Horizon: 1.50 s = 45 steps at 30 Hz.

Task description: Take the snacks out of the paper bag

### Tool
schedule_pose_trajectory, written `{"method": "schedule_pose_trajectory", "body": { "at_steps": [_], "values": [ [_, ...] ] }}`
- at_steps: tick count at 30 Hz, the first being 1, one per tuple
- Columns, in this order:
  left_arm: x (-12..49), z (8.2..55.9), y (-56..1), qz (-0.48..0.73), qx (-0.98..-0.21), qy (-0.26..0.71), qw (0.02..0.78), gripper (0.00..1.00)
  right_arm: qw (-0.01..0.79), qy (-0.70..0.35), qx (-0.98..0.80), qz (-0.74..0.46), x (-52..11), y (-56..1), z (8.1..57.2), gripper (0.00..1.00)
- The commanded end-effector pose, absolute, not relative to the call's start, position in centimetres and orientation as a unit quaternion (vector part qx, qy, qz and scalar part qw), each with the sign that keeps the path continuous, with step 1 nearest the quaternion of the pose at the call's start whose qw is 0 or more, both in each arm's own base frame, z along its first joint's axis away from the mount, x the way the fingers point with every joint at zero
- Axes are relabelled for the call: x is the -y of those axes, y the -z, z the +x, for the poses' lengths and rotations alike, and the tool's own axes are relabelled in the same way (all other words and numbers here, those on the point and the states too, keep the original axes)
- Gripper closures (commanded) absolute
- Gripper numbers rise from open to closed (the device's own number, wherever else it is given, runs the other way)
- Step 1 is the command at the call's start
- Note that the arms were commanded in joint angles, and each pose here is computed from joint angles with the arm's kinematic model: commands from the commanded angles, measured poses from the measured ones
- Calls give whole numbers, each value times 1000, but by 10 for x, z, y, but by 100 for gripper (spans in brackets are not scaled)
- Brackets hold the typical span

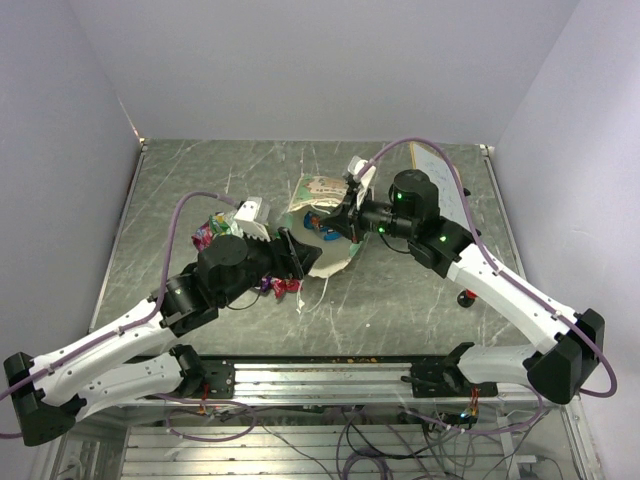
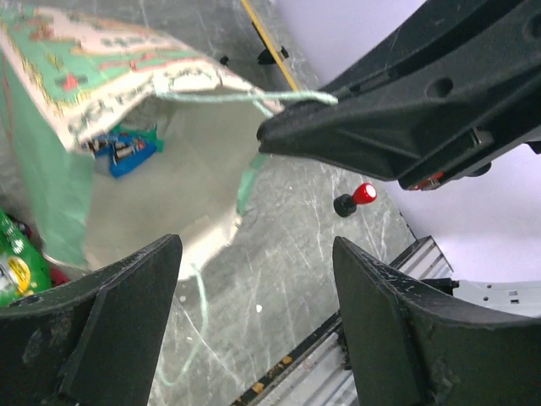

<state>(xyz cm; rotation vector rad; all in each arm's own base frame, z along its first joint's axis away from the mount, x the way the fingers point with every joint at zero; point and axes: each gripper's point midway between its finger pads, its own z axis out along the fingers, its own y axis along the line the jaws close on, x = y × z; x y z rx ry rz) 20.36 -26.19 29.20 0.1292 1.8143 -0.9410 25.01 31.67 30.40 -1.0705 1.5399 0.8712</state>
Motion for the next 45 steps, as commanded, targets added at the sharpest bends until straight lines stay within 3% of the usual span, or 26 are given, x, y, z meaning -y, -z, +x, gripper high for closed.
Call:
{"method": "schedule_pose_trajectory", "body": {
  "at_steps": [1, 6, 12, 18, 26, 28, 30, 34, 41, 45],
  "values": [
    [261, 205, -316, 95, -712, 392, 574, 17, 497, -366, -596, -513, -312, -307, 224, 100],
    [267, 212, -297, 200, -690, 322, 616, 21, 514, -379, -591, -493, -302, -316, 211, 100],
    [294, 210, -271, 286, -672, 289, 618, 35, 549, -353, -611, -448, -294, -324, 227, 100],
    [302, 190, -238, 263, -678, 284, 625, 44, 567, -332, -628, -418, -292, -330, 245, 100],
    [329, 195, -197, 262, -688, 211, 643, 40, 556, -348, -637, -405, -302, -340, 252, 100],
    [334, 207, -189, 246, -688, 185, 657, 49, 557, -351, -633, -407, -302, -344, 249, 100],
    [341, 219, -181, 239, -691, 174, 660, 52, 558, -351, -634, -405, -300, -345, 248, 100],
    [350, 249, -158, 243, -713, 139, 643, 50, 558, -356, -633, -403, -298, -352, 244, 100],
    [367, 289, -119, 289, -731, 84, 612, 27, 554, -359, -630, -408, -295, -353, 237, 100],
    [363, 314, -98, 300, -744, 46, 595, 21, 554, -356, -615, -433, -296, -357, 232, 100]
  ]
}}
